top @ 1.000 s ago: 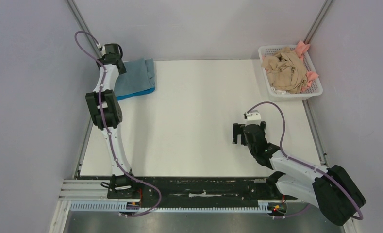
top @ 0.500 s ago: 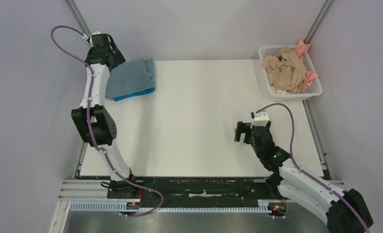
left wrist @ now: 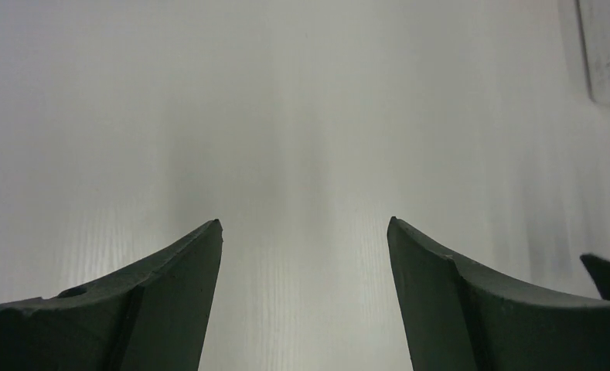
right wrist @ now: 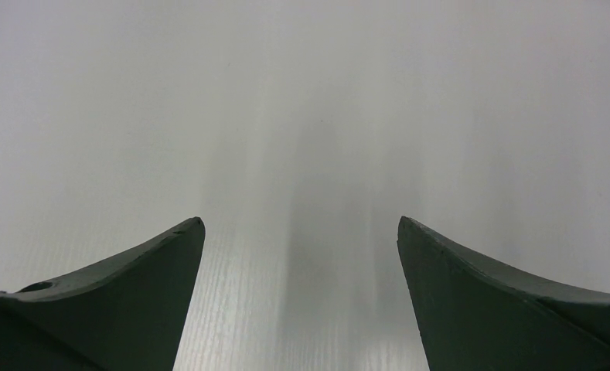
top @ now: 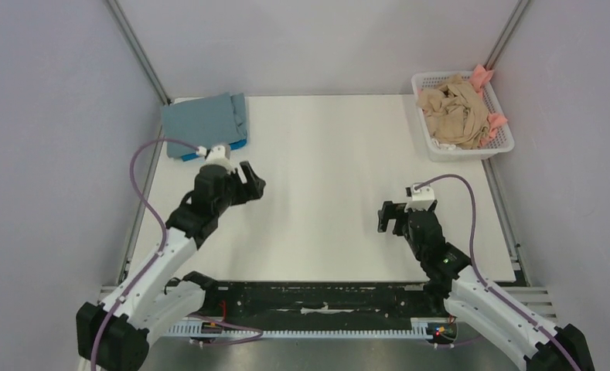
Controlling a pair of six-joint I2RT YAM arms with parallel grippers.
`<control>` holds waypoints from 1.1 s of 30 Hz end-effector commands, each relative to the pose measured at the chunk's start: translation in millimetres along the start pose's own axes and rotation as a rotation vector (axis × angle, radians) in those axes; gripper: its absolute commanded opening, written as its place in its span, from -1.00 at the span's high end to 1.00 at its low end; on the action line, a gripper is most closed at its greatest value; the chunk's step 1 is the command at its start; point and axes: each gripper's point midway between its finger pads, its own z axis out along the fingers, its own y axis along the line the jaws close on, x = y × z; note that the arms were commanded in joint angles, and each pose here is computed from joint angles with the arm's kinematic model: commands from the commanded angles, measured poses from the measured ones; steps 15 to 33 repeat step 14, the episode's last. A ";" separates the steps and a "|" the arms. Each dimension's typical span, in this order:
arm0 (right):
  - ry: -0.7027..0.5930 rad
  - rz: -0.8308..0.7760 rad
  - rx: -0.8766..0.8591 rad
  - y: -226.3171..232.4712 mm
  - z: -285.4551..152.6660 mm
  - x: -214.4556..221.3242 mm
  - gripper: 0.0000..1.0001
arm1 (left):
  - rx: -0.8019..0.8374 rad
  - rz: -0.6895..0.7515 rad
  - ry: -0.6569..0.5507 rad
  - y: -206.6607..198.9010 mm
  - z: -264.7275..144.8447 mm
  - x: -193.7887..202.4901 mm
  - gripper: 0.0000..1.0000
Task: Fold and stack the t-shirts
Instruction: Reset both arms
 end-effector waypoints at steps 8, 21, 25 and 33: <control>-0.108 0.115 0.042 -11.6 2.5 6.8 -0.96 | 0.076 -0.110 0.002 11.5 -25.2 64.5 -0.68; -0.102 0.122 0.089 -19.5 3.5 9.9 -0.96 | 0.074 -0.101 0.024 10.7 -22.6 67.3 -0.68; -0.102 0.122 0.089 -19.5 3.5 9.9 -0.96 | 0.074 -0.101 0.024 10.7 -22.6 67.3 -0.68; -0.102 0.122 0.089 -19.5 3.5 9.9 -0.96 | 0.074 -0.101 0.024 10.7 -22.6 67.3 -0.68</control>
